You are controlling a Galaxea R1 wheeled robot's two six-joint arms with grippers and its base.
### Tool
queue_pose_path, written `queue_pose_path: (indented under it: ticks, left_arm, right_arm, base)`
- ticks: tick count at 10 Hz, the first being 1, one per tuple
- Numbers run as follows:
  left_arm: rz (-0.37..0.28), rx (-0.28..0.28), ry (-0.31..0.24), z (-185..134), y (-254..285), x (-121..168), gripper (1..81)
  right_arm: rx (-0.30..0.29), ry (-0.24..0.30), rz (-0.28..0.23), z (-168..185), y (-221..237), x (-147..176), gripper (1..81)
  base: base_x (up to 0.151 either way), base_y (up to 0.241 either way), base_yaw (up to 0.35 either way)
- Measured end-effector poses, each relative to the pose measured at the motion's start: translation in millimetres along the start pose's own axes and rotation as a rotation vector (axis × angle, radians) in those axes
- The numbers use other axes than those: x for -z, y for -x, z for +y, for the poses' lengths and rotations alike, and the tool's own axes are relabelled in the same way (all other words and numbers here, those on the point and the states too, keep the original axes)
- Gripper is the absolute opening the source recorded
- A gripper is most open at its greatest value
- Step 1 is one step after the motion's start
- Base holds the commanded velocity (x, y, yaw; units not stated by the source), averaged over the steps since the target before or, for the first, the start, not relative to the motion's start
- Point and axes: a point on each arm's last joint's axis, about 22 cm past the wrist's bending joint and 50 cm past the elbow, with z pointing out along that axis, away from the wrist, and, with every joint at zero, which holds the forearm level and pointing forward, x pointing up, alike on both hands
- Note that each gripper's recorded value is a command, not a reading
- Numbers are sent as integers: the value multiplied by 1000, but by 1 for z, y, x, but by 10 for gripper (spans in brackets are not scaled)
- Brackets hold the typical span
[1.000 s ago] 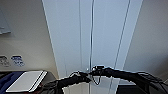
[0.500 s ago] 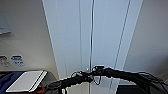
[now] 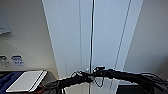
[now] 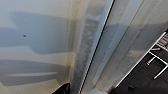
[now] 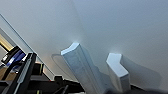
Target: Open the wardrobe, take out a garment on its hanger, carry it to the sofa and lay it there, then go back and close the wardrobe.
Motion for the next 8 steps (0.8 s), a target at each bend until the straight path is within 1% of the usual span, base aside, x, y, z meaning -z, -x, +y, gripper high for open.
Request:
queue_pose_path:
  ticks: [1, 3, 4, 5, 6, 8]
  left_arm:
    - [-23, -20, 18, 7, 4, 2, 811]
    - [-82, -84, 49, 22, 18, 10, 811]
    - [-117, -127, 64, 29, 27, 16, 811]
    - [-146, -151, 90, 35, 37, 26, 811]
    - [-174, -171, 114, 40, 49, 37, 811]
    - [-189, -198, 169, 47, 72, 61, 811]
  right_arm:
    - [0, -15, 6, -1, 3, 3, 811]
    - [-3, -38, 20, -3, 7, 9, 811]
    - [-4, -44, 21, -3, 9, 11, 811]
    - [-4, -56, 22, -5, 11, 15, 811]
    - [-6, -71, 25, -7, 15, 19, 811]
    - [-11, -94, 32, -9, 21, 26, 811]
  base:
    - [0, 0, 0]
    - [0, 0, 0]
    - [0, 0, 0]
    - [0, 0, 0]
    - [0, 0, 0]
    - [0, 0, 0]
